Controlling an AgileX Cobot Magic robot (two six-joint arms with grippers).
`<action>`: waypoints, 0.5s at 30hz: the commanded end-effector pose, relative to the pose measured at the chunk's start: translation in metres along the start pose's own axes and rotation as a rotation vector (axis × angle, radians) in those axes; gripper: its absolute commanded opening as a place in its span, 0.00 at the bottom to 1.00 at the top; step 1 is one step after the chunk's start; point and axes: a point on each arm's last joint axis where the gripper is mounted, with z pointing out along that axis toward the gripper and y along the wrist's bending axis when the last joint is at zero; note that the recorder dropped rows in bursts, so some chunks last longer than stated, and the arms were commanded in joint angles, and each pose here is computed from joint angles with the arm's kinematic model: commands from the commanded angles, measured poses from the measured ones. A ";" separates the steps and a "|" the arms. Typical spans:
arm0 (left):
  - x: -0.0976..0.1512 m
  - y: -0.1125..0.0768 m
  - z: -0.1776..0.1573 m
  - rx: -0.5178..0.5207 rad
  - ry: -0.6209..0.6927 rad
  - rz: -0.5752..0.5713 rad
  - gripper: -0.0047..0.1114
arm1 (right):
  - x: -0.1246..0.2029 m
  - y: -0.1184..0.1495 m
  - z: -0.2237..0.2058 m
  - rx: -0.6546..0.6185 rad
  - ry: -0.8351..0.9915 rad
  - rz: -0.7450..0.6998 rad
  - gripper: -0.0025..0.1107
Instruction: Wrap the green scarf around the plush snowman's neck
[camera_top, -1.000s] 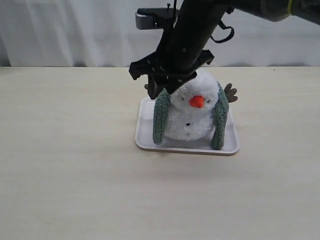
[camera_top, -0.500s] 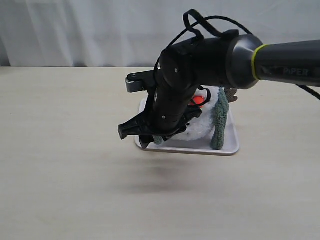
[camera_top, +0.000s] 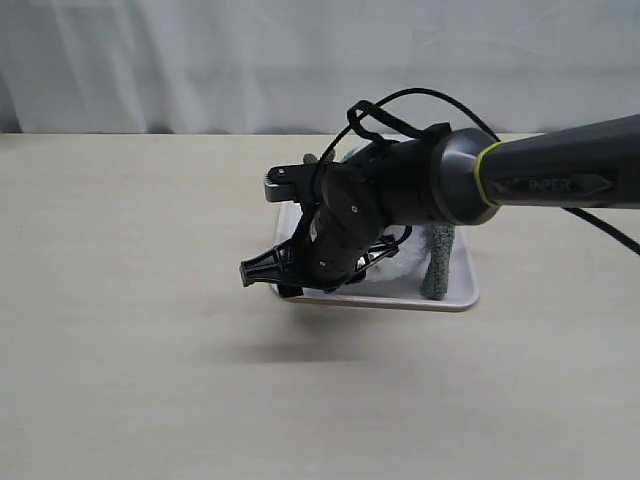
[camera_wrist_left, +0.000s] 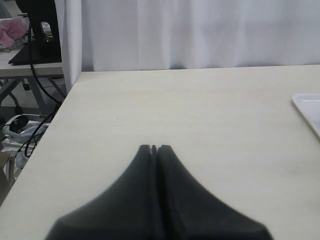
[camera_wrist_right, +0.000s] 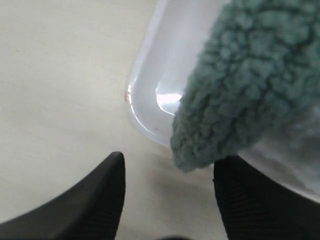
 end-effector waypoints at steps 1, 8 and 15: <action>0.000 0.000 0.000 -0.001 -0.007 -0.009 0.04 | 0.000 -0.001 0.008 0.013 -0.022 -0.007 0.48; 0.000 0.000 0.000 -0.001 -0.007 -0.009 0.04 | -0.003 -0.010 0.007 0.112 -0.054 0.010 0.48; 0.000 0.000 0.000 -0.001 -0.007 -0.009 0.04 | -0.008 -0.005 0.007 0.060 -0.118 0.011 0.42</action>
